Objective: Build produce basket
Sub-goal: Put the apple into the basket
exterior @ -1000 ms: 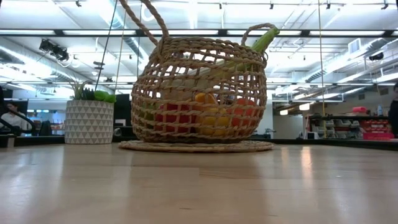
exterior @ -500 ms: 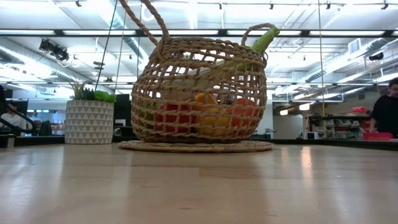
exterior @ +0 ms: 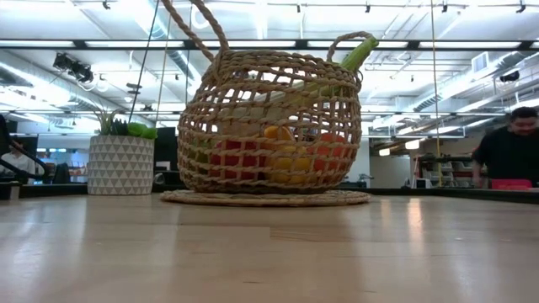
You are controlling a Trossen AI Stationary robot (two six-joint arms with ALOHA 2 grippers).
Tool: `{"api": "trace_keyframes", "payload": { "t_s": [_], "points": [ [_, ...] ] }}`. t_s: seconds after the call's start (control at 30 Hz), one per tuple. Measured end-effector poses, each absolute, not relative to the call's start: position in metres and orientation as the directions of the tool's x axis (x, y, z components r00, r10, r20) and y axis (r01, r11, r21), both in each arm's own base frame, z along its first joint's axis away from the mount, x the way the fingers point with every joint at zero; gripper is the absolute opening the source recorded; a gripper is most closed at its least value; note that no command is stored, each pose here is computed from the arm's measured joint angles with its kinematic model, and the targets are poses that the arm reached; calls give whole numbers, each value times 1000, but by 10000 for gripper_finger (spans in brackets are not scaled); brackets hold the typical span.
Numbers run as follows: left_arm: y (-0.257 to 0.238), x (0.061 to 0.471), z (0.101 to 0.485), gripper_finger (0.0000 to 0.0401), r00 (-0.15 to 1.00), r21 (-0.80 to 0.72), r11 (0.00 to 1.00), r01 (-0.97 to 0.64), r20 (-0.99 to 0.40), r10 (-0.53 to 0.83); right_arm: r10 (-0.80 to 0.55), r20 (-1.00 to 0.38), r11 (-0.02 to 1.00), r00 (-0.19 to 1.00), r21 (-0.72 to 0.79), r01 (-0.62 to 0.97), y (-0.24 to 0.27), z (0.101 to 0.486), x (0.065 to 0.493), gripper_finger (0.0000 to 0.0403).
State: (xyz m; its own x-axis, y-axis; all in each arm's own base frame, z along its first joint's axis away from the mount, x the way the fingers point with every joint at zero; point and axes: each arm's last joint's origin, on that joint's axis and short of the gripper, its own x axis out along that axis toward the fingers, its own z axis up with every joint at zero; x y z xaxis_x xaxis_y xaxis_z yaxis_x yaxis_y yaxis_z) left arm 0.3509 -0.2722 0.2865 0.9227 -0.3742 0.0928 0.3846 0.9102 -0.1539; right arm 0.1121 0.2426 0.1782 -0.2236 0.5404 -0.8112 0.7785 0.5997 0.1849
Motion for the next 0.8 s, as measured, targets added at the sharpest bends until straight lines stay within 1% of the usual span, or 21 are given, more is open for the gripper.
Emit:
{"api": "trace_keyframes", "payload": {
  "t_s": [0.2,0.37,0.47,0.57,0.63,0.7,0.8],
  "points": [
    [-272,351,286,354,924,-155,911,382,93,-371,527,-823,600,-214,182,779,241,177,113,235],
    [-272,351,286,354,924,-155,912,381,93,-371,487,-850,624,-203,176,762,236,173,115,235],
    [-272,351,287,354,924,-155,911,382,93,-372,500,-847,638,-182,218,738,235,174,121,235],
    [-272,351,287,354,924,-155,911,382,94,-371,531,-840,626,-111,300,720,235,174,132,235],
    [-272,351,287,354,924,-155,911,382,95,-371,544,-829,655,-128,324,683,233,174,135,235],
    [-272,351,287,354,924,-155,911,382,95,-371,565,-817,674,-112,379,635,232,176,140,235],
    [-272,351,287,354,924,-155,911,382,96,-371,561,-817,687,-132,370,626,230,176,140,234]
  ]
}}
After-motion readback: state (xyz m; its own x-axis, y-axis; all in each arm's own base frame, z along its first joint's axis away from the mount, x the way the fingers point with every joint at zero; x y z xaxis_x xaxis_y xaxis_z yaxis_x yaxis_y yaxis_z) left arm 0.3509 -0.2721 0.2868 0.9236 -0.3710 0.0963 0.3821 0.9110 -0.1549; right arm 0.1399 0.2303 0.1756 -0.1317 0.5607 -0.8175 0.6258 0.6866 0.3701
